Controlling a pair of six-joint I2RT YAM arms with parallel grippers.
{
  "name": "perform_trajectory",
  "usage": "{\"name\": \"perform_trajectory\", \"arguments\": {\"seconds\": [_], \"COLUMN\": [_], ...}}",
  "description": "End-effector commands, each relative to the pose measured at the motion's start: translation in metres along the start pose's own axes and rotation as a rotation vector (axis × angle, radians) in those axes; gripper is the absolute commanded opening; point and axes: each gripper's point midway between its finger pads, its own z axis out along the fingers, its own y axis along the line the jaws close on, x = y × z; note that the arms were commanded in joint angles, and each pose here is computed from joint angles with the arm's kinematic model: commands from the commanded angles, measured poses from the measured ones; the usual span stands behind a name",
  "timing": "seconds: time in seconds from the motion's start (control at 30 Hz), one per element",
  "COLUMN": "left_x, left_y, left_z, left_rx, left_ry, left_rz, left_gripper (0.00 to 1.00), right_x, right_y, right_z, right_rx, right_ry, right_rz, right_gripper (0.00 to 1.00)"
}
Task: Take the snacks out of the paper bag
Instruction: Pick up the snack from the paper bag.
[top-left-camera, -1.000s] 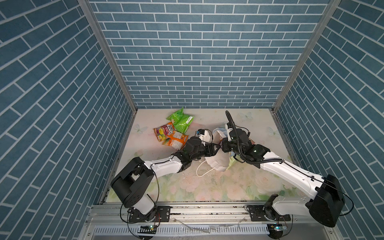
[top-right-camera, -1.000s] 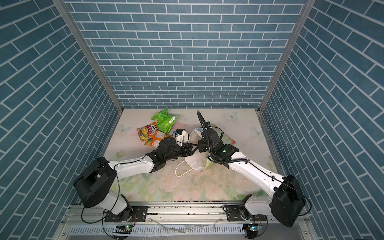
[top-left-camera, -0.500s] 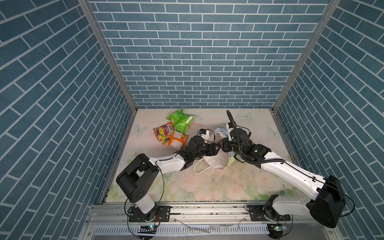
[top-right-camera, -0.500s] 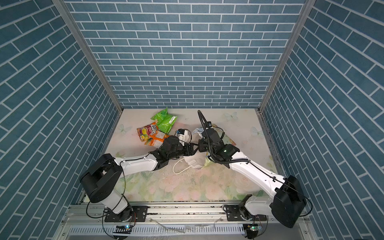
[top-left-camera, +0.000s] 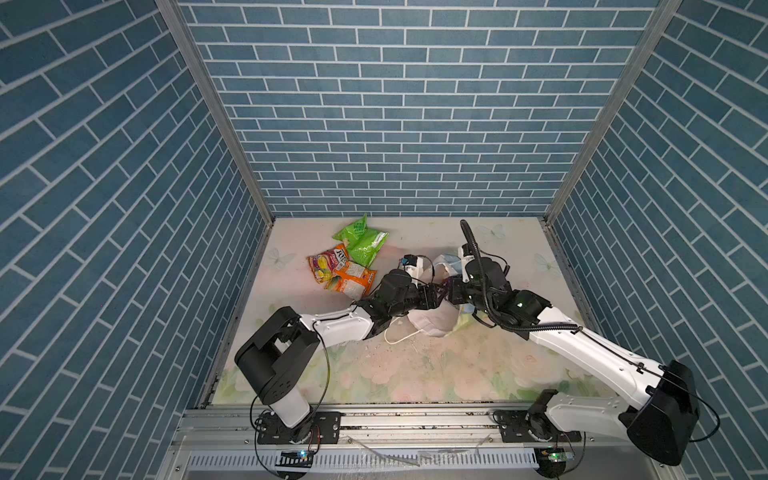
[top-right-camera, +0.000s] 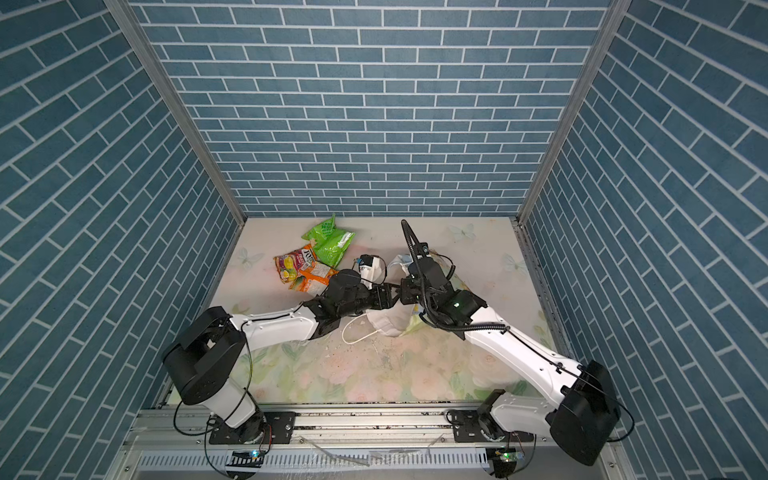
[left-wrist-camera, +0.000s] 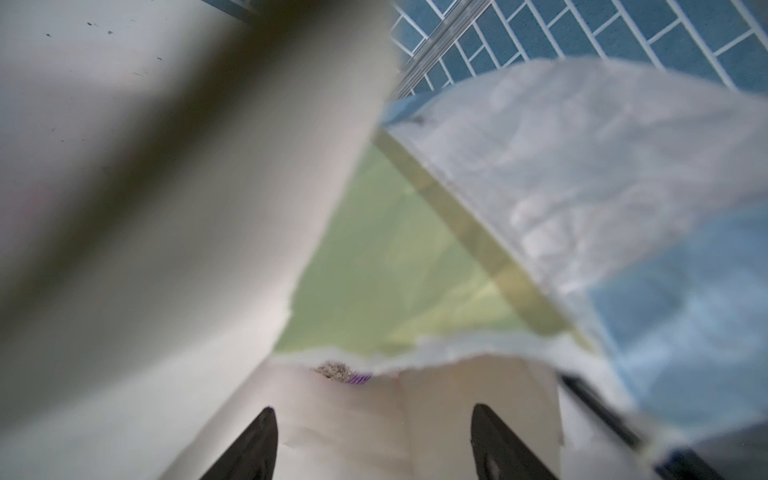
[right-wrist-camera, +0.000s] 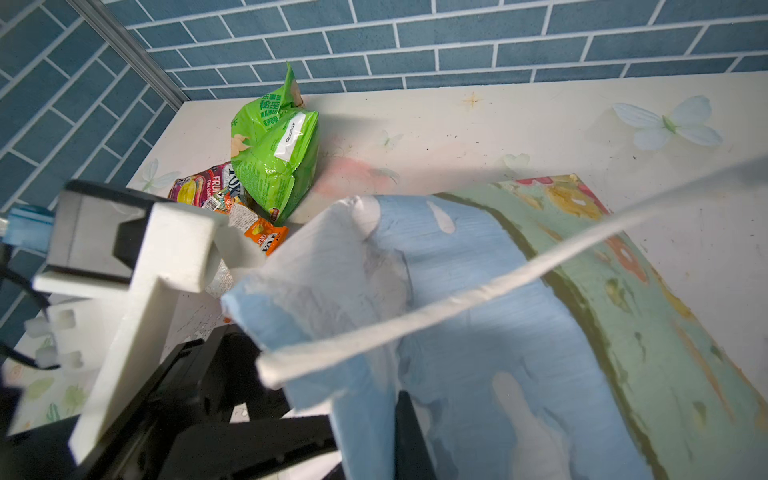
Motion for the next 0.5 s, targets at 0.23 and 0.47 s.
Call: {"name": "perform_trajectory", "arguments": {"seconds": [0.23, 0.47], "left_x": [0.002, 0.009], "left_y": [-0.024, -0.039], "left_z": [0.003, -0.003], "left_rx": [0.083, 0.154], "left_ry": [-0.025, -0.054], "left_rz": [0.054, 0.119], "left_gripper": [0.74, 0.71], "right_x": [-0.019, -0.019], "right_y": [0.000, -0.004], "right_z": [-0.020, -0.022], "right_rx": [-0.004, 0.017], "right_ry": [-0.065, -0.060], "right_rz": [0.061, 0.052], "right_gripper": [0.00, 0.00]}}
